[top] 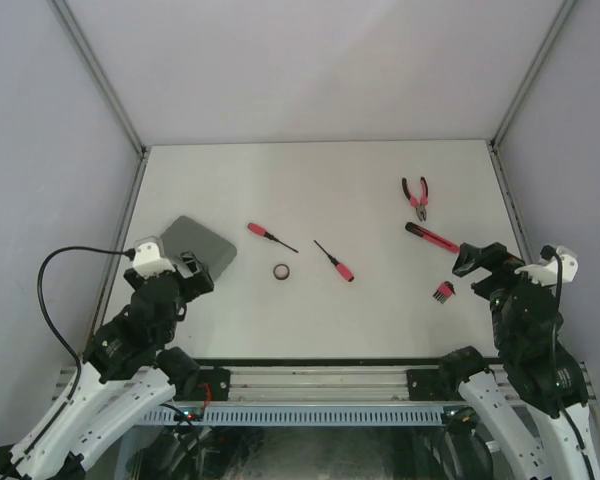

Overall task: Sort the tools into containers
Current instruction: Move the storage box to the center of the board.

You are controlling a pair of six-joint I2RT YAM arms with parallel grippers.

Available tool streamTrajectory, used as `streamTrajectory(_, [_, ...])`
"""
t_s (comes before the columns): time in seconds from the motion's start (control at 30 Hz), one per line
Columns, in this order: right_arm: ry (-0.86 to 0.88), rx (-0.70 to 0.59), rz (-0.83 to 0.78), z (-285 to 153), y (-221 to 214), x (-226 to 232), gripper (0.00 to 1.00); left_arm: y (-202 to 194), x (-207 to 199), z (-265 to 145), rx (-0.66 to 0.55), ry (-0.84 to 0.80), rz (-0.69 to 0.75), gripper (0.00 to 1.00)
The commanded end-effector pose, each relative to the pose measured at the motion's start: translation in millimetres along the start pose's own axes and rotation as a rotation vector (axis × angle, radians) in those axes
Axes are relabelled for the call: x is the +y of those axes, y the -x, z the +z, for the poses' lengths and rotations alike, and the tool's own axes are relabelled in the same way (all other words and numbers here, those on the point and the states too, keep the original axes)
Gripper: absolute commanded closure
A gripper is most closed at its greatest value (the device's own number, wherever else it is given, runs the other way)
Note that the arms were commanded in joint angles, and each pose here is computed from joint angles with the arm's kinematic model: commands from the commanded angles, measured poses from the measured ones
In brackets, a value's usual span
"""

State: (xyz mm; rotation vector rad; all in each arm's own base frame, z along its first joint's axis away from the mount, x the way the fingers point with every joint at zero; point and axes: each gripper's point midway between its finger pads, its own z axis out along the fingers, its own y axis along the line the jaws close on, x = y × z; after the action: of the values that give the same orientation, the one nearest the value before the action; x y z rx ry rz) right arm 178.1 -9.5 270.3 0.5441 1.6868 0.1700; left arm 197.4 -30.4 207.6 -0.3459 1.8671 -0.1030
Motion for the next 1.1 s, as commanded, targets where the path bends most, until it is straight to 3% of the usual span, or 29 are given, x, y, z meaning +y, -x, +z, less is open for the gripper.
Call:
streamTrajectory(0.0, [0.026,0.003,0.01,-3.5,23.1,14.8,0.0,24.4,-10.4,-4.4,0.003,-0.029,0.048,0.0])
streamTrajectory(0.37, [0.082,0.075,0.021,4.7,40.7,42.1,0.0,43.8,-13.2,-0.9,0.02,0.004,0.104,0.0])
streamTrajectory(0.53, [0.014,0.202,-0.031,28.4,21.8,37.5,0.02,52.1,-15.9,1.3,0.016,0.02,0.096,0.0])
streamTrajectory(0.6, [-0.032,0.249,-0.049,37.5,14.9,31.1,0.14,55.5,-20.6,2.9,0.022,0.017,0.091,0.0])
streamTrajectory(0.7, [-0.076,0.299,-0.075,49.2,4.6,21.7,0.2,60.4,-28.5,7.9,0.032,0.02,0.082,0.0])
streamTrajectory(0.9, [-0.13,0.367,-0.09,60.8,-18.5,6.9,0.2,54.6,-38.1,20.4,0.075,0.047,0.051,0.0])
streamTrajectory(1.07, [-0.02,0.477,-0.067,67.7,-41.3,26.4,0.16,37.1,-26.7,30.0,0.102,0.109,-0.012,0.0])
